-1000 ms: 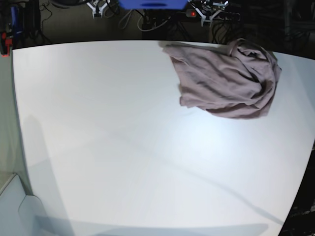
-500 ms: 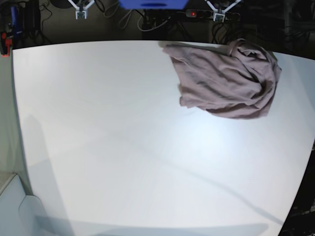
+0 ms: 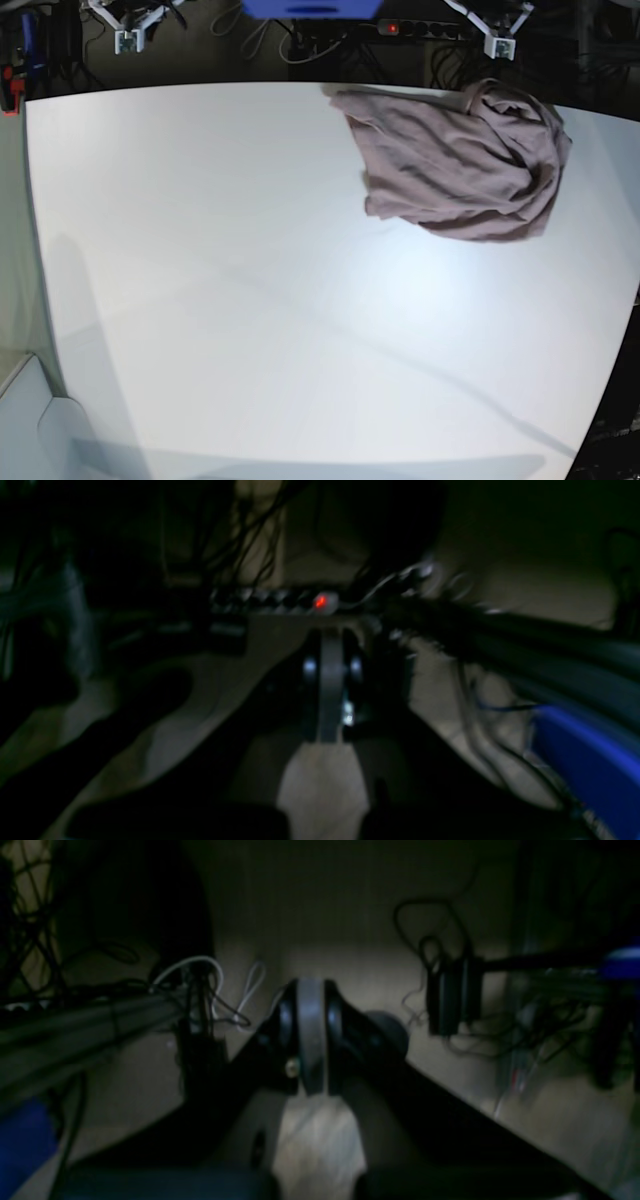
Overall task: Layout the t-shirt on the table in an organized manner, then fold the t-shirt properly
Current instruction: 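Reach the right gripper to the crumpled mauve t-shirt and grasp it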
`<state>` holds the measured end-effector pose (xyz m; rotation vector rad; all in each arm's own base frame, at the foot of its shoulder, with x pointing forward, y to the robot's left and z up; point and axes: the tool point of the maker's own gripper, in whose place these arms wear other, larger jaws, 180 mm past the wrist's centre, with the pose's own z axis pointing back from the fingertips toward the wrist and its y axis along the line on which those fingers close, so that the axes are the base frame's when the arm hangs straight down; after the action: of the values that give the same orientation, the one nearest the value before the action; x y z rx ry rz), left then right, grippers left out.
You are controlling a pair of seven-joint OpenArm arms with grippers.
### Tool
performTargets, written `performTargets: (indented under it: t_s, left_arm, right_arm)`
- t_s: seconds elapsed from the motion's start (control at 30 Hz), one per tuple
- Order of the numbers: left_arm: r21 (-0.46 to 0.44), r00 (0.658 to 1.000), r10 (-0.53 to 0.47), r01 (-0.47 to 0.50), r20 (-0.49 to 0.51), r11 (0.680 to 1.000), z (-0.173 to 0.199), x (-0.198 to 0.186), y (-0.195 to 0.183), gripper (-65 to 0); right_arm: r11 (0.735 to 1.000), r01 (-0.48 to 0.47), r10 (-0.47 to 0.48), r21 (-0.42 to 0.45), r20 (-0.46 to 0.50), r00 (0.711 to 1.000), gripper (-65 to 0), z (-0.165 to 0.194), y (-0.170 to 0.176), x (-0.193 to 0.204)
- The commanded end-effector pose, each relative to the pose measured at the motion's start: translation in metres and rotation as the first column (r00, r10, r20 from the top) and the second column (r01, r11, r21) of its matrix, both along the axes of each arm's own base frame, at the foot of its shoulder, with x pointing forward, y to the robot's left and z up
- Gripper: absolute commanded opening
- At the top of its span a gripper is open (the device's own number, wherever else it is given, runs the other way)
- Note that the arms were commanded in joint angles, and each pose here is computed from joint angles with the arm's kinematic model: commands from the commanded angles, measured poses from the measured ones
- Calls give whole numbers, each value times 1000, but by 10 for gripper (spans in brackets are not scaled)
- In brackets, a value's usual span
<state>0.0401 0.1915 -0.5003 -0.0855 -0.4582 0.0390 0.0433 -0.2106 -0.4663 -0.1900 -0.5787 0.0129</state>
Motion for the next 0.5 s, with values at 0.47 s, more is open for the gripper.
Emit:
performTargets:
  t_s: [0.47]
  left_arm:
    - [-49,981,-7,17,196,999,86,29,-22,-648]
  right_arm:
    - [996,-93,94,-17,292,952,-650,107,22,86]
